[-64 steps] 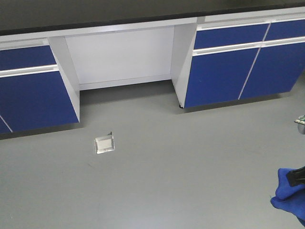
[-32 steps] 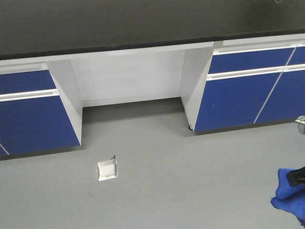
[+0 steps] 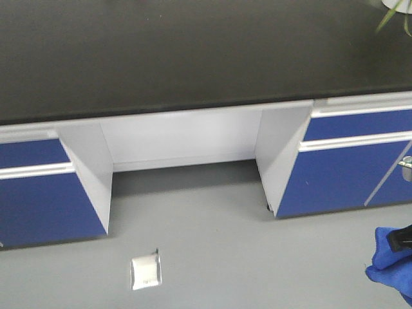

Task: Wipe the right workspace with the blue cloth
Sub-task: 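Hold the cloth raised while the base drives to the other bench, then lower the held cloth onto the black bench and sweep it inward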

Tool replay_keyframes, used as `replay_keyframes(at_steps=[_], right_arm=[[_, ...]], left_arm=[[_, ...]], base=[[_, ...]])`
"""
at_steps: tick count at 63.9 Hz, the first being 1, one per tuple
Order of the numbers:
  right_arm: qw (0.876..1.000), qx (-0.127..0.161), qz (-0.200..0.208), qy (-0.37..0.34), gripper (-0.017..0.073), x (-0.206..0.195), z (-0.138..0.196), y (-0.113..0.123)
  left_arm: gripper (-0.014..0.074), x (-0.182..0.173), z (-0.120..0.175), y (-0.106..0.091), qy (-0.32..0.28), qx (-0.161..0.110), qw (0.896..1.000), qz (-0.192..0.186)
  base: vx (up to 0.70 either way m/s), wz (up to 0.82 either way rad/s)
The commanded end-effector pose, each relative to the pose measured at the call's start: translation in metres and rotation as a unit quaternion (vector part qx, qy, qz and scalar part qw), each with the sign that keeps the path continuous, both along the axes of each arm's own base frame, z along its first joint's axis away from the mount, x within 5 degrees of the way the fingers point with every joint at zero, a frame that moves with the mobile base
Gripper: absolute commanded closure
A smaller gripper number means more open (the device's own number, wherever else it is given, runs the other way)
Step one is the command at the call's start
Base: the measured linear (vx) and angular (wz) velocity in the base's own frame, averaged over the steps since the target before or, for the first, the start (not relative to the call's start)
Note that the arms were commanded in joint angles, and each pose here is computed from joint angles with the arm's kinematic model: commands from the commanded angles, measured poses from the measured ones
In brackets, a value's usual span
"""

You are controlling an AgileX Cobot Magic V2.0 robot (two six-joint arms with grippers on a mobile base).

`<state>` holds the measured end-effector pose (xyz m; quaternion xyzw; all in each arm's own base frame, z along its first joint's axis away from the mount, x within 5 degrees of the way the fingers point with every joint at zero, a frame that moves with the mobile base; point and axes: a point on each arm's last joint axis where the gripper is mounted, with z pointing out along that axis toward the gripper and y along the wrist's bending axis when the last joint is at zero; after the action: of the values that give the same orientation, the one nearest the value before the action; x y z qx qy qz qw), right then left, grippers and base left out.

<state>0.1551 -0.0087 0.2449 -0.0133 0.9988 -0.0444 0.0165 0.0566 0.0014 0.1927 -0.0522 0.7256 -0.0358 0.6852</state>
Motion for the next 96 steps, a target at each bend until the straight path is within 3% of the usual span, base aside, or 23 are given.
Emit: replay_keyframes(at_steps=[1, 55, 96], right_arm=[[1.0, -0.005, 0.001, 0.007, 0.0564, -0.0035, 0.0098, -0.0013], [1.0, -0.004, 0.001, 0.007, 0.0564, -0.0034, 0.0098, -0.0012], [1.0, -0.004, 0.001, 0.007, 0.0564, -0.0034, 0.0098, -0.0012]], left_arm=[[0.0599, 0.0002, -0.0023, -0.0007, -0.033, -0.007, 0.999, -0.005], [0.0599, 0.0002, -0.0023, -0.0007, -0.033, -0.007, 0.999, -0.005], [0.0599, 0.0002, -0.0023, -0.0007, -0.033, -0.007, 0.999, -0.005]], base=[[0.39, 0.05], [0.37, 0.08], [0.18, 0.07]])
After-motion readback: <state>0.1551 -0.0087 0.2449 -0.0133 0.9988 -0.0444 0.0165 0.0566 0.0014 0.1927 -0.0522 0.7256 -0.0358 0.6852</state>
